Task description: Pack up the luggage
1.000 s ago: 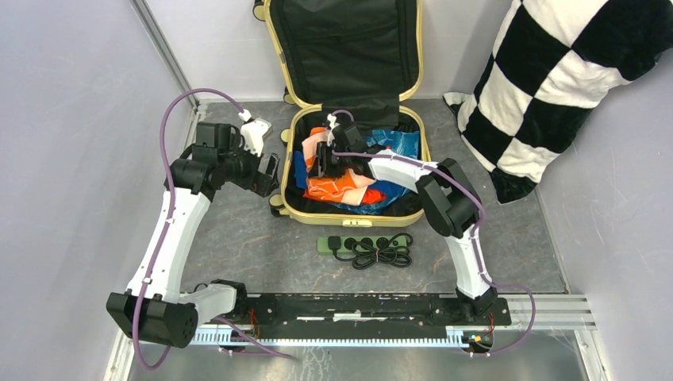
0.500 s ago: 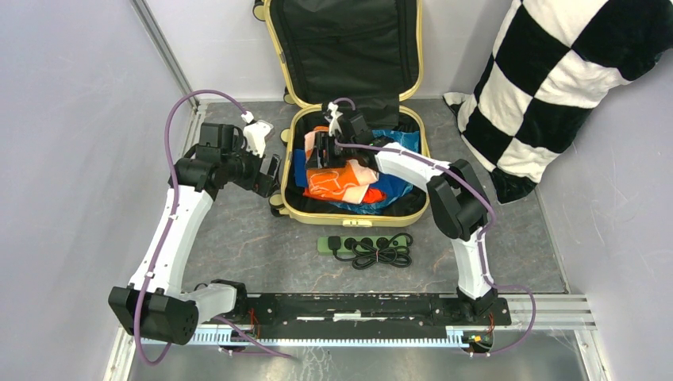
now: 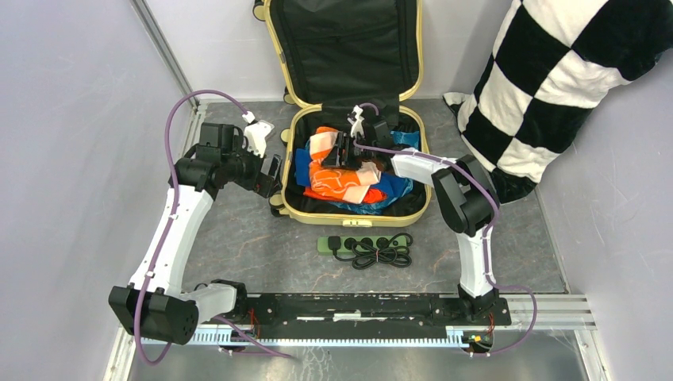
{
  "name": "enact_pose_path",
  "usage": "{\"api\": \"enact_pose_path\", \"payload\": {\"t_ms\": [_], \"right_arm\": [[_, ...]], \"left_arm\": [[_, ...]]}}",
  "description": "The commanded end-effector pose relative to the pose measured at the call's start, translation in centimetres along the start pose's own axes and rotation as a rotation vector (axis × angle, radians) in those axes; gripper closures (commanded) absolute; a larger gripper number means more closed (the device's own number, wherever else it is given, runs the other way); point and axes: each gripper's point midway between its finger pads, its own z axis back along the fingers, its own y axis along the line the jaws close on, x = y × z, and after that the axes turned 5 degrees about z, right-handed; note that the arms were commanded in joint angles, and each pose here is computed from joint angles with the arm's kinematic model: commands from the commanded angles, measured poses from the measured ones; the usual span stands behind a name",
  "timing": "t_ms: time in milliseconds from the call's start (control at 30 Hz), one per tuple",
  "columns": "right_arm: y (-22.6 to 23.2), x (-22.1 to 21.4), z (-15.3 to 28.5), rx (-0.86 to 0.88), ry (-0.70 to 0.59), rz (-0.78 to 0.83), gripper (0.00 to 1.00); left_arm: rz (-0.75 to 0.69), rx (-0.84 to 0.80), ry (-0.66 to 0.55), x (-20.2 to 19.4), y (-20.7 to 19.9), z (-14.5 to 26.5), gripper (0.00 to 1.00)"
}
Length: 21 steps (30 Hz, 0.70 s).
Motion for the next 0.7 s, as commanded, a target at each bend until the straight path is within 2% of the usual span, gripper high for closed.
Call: {"api": "enact_pose_path", "payload": {"t_ms": [0, 133, 200, 300, 400, 533, 667], "right_arm": [[0.9, 0.0, 0.9, -0.011, 0.023, 0.019, 0.4], [5.7, 4.1, 6.7, -0.057, -0.083, 0.225, 0.27], [7.3, 3.9, 10.5, -0.104, -0.127, 0.349, 0.21], [7.8, 0.6, 16.2, -0.19, -0.177, 0.504, 0.1], [6.8, -4.2, 19.9, -0.219, -0.157, 0.589, 0.03], [5.4, -12.3, 22.2, -0.172, -0.066, 0.621, 0.02], [4.6, -17.8, 22.5, -0.117, 0.008, 0.632, 0.02]], "left_arm": [[-0.03, 0.008, -0.054, 1.5, 0.2, 0.6, 0.0], [-0.029, 0.007, -0.065, 1.7, 0.0, 1.0, 0.0], [-0.03, 0.009, -0.07, 1.9, 0.0, 1.3, 0.0], [-0.035, 0.017, -0.079, 2.0, -0.1, 1.8, 0.0], [-0.03, 0.011, -0.081, 2.1, -0.3, 2.2, 0.0], [-0.019, -0.007, -0.073, 2.2, -0.7, 2.6, 0.0], [-0.01, -0.001, -0.073, 1.7, -0.8, 2.8, 0.0]]}}
